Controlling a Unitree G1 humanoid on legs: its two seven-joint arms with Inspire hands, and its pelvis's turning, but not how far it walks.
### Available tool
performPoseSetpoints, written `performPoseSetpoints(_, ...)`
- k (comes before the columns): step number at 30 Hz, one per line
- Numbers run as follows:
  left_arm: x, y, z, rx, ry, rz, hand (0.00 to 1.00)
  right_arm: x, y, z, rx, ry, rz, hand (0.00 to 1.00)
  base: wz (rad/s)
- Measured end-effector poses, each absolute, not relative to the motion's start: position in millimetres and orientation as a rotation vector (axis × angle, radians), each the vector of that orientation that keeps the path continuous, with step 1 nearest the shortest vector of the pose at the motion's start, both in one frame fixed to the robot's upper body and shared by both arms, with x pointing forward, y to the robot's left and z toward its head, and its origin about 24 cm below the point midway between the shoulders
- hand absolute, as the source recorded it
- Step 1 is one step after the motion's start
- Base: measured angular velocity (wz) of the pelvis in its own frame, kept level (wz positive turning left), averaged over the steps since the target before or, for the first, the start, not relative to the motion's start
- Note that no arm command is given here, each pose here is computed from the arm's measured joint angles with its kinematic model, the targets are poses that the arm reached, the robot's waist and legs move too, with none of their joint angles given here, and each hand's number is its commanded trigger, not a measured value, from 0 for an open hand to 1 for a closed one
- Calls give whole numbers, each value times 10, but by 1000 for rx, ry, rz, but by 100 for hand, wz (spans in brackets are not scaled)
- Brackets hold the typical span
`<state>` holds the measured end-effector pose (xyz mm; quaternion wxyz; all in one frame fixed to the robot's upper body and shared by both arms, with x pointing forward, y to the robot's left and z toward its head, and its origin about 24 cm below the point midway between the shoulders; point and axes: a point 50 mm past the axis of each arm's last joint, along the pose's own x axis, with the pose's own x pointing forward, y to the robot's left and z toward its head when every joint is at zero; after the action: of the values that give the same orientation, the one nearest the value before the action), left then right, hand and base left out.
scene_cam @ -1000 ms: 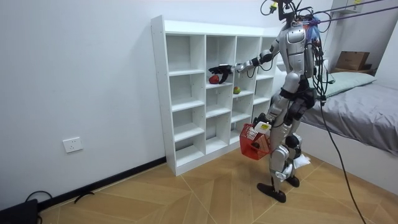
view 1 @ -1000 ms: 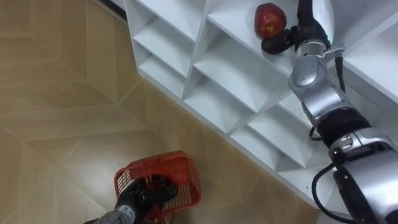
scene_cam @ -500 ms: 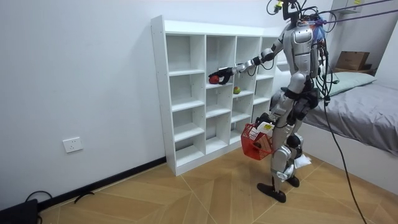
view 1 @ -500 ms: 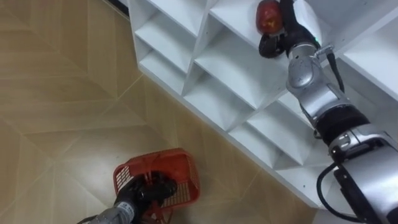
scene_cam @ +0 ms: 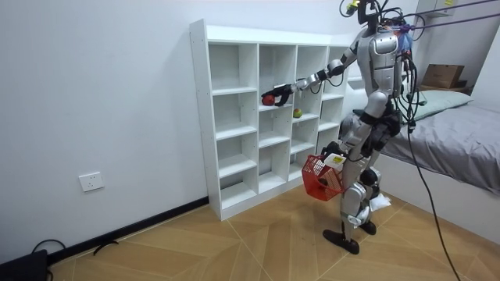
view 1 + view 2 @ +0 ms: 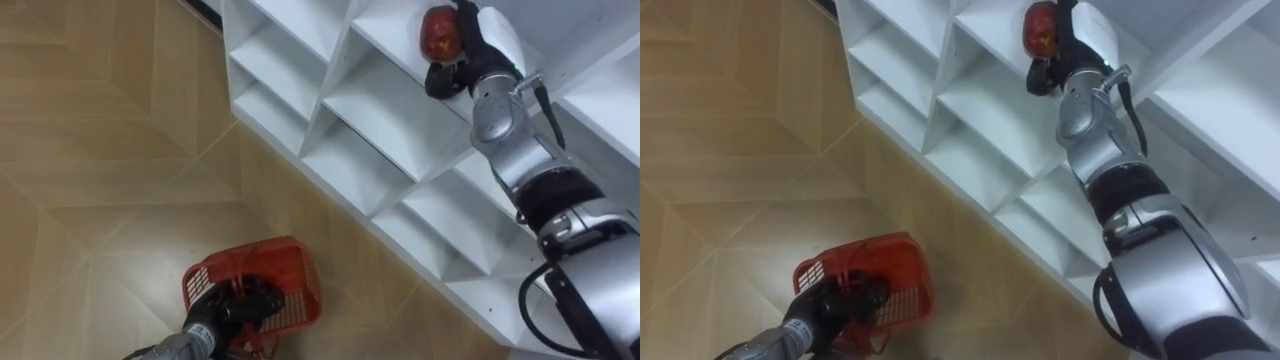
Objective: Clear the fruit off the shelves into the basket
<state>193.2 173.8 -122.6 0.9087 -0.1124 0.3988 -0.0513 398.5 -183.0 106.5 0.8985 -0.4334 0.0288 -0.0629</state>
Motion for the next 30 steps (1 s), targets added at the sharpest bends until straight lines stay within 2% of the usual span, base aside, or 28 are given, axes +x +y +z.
performPoseSetpoints(1, 1933, 1737, -1226, -233, 822, -107, 100, 3985, -1840, 1066, -900, 62, -131, 100, 0)
performPoseSetpoints(8, 1942, 1760, -1214, -234, 817, -126, 100, 4029, -1892, 1205, -921, 34, -161, 100, 0)
performPoseSetpoints(30, 1954, 1791, -1200, -229, 812, -138, 100, 4033, -1903, 1219, -923, 34, -158, 100, 0)
